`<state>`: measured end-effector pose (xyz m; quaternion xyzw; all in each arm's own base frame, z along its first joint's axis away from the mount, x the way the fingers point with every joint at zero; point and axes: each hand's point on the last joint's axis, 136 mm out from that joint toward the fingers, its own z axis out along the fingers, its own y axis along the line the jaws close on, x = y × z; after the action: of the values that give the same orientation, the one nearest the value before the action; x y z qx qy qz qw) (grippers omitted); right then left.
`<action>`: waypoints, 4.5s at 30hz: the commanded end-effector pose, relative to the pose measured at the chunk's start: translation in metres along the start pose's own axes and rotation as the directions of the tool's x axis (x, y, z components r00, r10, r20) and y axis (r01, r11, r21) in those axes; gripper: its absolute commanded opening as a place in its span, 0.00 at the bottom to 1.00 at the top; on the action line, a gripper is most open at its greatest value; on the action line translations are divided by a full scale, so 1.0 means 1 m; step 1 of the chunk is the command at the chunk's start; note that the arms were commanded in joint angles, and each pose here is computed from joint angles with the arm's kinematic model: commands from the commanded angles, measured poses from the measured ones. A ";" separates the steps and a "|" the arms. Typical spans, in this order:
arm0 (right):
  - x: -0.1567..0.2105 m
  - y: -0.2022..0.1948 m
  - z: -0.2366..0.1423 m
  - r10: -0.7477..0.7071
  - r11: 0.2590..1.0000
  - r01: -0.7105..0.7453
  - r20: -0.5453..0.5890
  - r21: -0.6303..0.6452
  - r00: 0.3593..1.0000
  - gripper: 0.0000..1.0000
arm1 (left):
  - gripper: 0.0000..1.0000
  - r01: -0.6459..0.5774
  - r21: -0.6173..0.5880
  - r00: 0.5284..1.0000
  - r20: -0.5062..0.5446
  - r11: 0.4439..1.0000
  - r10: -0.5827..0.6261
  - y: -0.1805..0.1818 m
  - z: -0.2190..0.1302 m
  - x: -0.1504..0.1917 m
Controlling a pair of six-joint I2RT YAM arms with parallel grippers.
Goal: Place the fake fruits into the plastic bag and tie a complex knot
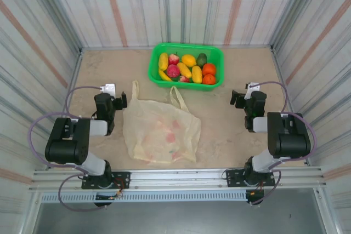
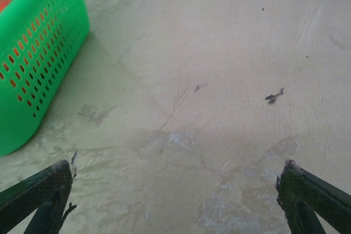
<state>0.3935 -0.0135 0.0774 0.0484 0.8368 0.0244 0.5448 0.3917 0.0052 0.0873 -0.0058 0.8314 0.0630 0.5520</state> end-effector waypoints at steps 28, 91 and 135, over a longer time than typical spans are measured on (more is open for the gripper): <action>-0.004 0.001 -0.001 0.000 1.000 0.000 0.008 -0.011 1.000 0.99 | 0.99 -0.025 -0.021 0.999 0.033 0.999 0.025 -0.003 -0.004 -0.007; 0.050 0.305 -0.122 -0.494 0.808 0.026 -0.654 -0.588 0.574 0.94 | 0.99 0.468 0.258 0.820 -0.482 0.845 -0.307 -0.075 -0.181 -0.104; 0.018 0.337 -0.141 -0.763 0.581 0.540 -0.178 -0.609 0.621 0.00 | 0.28 0.433 0.308 0.625 -0.780 0.847 -0.036 -0.132 0.043 -0.056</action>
<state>0.2805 0.3331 0.1415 -0.4150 0.8563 0.0532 0.3029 0.4619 -0.1364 0.0944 -0.0286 0.9539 -0.2703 0.1275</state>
